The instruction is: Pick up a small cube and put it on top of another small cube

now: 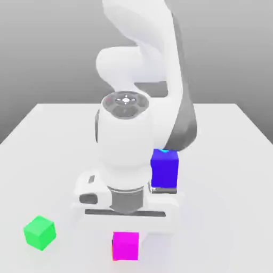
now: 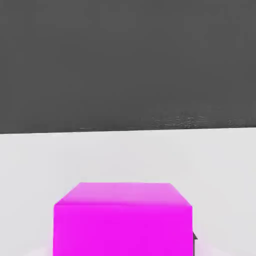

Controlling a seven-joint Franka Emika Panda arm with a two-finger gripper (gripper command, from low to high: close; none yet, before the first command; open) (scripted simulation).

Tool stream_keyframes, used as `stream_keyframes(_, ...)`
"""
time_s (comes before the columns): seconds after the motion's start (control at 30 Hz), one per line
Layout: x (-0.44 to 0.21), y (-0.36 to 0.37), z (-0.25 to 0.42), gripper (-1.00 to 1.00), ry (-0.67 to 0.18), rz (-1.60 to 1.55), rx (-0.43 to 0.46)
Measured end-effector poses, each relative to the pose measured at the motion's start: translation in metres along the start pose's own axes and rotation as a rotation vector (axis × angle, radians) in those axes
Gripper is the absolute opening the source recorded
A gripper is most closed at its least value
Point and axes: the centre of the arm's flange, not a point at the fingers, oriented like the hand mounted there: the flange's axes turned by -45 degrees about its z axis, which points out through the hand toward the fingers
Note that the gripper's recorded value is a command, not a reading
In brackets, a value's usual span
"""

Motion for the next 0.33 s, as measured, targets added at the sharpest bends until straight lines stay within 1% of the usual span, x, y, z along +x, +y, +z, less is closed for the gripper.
stream_keyframes(0.1,-0.020,0.082,-0.003,-1.00,-0.001,0.224,0.011)
stream_keyframes(0.17,-0.033,0.130,0.016,-1.00,-0.002,0.359,0.019)
stream_keyframes(0.2,-0.036,0.140,0.029,-1.00,-0.002,0.389,0.020)
stream_keyframes(0.23,-0.039,0.146,0.040,1.00,-0.002,0.405,0.020)
stream_keyframes(0.33,-0.039,0.146,0.040,1.00,-0.002,0.405,0.020)
